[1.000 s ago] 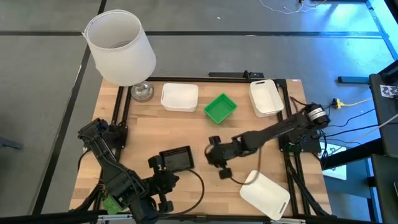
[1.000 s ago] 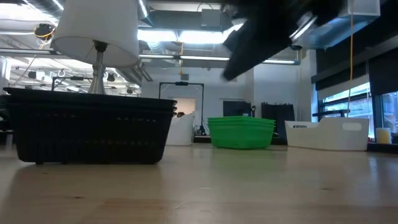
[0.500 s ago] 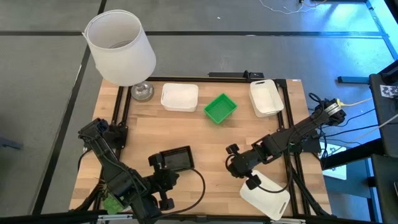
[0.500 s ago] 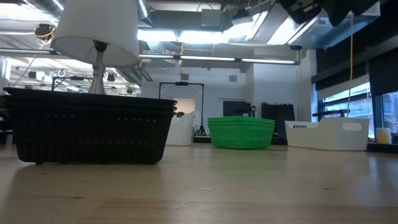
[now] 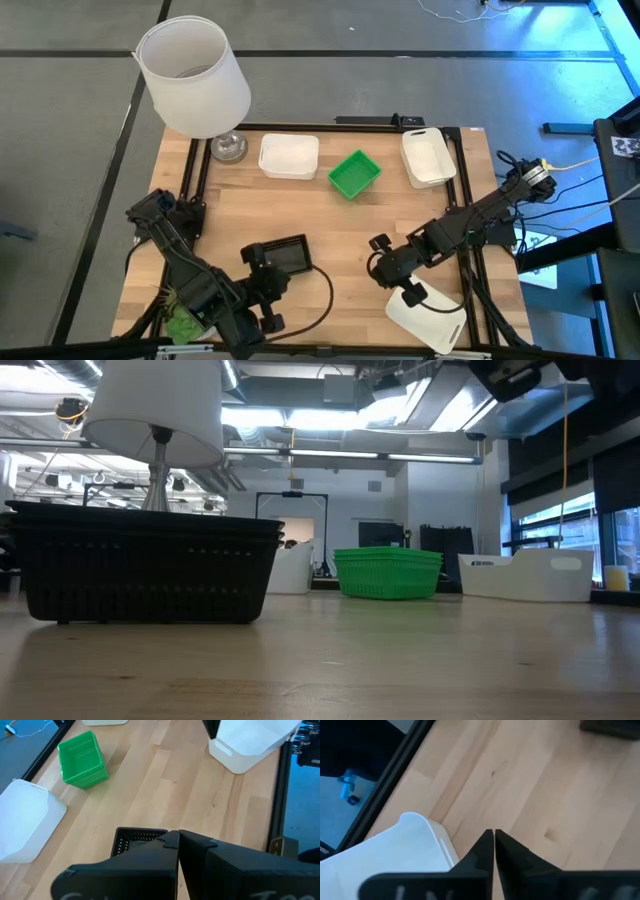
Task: Stack baskets by color
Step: Stack the bottom right white bin on the top left white bin
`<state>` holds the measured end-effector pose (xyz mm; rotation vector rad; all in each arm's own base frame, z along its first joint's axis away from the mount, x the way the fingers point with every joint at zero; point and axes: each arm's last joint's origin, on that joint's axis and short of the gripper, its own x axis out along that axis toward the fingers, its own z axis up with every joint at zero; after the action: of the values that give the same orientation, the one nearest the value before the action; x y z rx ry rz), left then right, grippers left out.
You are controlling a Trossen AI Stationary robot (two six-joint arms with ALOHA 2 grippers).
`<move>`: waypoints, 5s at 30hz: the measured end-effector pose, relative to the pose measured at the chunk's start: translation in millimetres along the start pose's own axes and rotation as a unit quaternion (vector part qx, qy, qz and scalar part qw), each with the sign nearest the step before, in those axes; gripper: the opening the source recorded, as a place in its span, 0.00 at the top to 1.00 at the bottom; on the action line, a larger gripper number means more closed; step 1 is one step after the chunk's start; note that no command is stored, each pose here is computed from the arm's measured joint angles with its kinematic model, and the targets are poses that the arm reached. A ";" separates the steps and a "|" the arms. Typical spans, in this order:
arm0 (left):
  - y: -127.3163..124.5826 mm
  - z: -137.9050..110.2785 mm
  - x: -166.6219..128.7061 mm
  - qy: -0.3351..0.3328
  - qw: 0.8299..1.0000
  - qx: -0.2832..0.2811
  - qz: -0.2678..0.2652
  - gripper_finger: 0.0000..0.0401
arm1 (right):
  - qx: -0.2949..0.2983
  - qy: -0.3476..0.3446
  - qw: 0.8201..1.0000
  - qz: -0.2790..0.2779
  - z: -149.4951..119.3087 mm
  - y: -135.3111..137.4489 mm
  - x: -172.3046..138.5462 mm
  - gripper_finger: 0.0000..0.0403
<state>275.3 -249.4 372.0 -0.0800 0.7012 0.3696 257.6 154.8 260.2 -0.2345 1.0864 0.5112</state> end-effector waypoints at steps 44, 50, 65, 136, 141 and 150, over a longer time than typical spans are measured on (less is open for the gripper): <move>10.3 8.4 13.9 0.030 0.999 -0.006 0.012 1.00 | -0.061 0.213 0.975 0.019 -27.7 27.3 58.8 0.58; 10.4 8.3 13.9 0.030 0.999 -0.006 0.012 1.00 | -0.095 0.243 0.965 0.026 -31.3 26.7 77.5 0.58; 9.9 7.6 13.6 0.041 0.999 -0.006 0.004 1.00 | -0.125 0.283 0.951 0.010 -37.5 22.1 101.6 0.98; 337.8 110.6 174.3 0.229 0.930 -0.271 0.097 1.00 | -0.193 0.121 0.908 -0.352 39.6 -21.2 -170.6 1.00; 344.5 109.8 187.2 0.198 0.919 -0.325 0.103 1.00 | -0.192 0.119 0.908 -0.352 38.9 -21.1 -172.1 1.00; 329.0 83.4 223.0 0.171 0.906 -0.344 0.180 1.00 | -0.191 0.114 0.909 -0.354 36.9 -20.8 -176.0 1.00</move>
<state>365.2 141.6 309.0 -0.7075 0.9067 0.9683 232.7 103.2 432.0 -1.0134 1.0312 0.0286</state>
